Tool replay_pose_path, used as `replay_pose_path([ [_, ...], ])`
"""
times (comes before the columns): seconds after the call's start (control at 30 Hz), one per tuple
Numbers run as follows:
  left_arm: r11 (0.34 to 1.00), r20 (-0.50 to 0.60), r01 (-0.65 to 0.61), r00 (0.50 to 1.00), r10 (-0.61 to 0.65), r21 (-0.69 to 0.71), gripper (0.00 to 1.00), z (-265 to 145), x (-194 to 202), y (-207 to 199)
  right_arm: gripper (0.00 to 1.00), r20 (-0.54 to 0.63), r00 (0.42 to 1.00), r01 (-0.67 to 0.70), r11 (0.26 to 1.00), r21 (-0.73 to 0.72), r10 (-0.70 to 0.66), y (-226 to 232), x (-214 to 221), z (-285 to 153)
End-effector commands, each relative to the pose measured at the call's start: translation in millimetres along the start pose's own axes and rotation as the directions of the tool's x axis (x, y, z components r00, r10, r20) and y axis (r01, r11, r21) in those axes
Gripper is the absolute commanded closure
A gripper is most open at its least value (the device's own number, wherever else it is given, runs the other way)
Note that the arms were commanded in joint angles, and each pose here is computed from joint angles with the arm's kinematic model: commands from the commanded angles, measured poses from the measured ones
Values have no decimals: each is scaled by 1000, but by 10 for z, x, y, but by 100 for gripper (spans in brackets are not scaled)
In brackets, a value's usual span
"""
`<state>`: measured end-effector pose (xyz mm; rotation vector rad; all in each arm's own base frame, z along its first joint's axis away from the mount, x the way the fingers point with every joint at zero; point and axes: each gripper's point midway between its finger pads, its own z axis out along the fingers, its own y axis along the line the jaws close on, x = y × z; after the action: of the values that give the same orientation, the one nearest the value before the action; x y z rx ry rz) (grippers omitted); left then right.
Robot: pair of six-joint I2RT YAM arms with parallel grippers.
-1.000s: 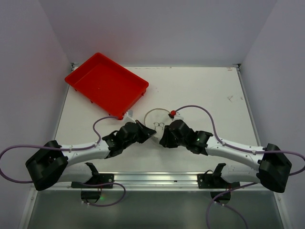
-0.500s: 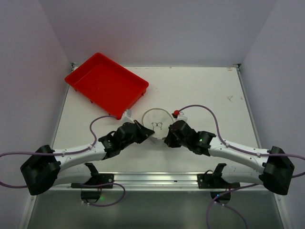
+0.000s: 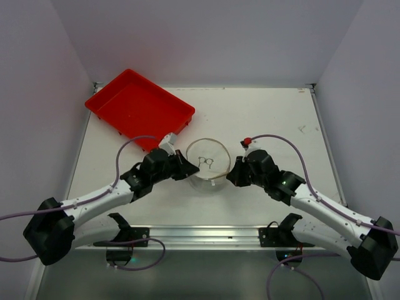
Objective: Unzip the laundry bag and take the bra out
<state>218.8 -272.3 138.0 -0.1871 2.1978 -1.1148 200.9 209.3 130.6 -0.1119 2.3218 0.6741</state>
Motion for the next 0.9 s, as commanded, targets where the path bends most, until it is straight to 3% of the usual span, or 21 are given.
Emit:
replay_pose_path([
  [0.0,962,-163,-246,961,225,-121,100,21,26,474,100,7,998,59,991,122,-60,-322,-49,-5],
  [0.17,950,-155,-298,947,282,-90,97,435,-371,73,100,-18,1000,-21,998,-58,20,208,119,17],
  [0.3,974,-141,-225,966,217,-42,74,653,-518,-228,100,-28,994,-105,991,-85,103,517,153,131],
  [0.43,996,-109,-68,992,62,-53,17,570,-447,-206,100,-12,984,-179,982,-67,179,624,88,255],
  [0.47,998,-67,-49,997,47,-34,13,476,-509,-272,100,-4,983,-184,980,-73,185,643,71,276],
  [0.53,996,-27,-11,1000,8,-93,7,381,-444,-42,100,24,979,-201,974,-106,204,712,1,318],
  [0.7,993,8,78,997,-78,-90,8,119,-275,95,100,21,982,-185,977,-106,188,748,-7,384],
  [0.87,995,-50,87,995,-90,-47,16,245,-52,-51,100,4,982,-188,976,-106,190,735,63,425],
])
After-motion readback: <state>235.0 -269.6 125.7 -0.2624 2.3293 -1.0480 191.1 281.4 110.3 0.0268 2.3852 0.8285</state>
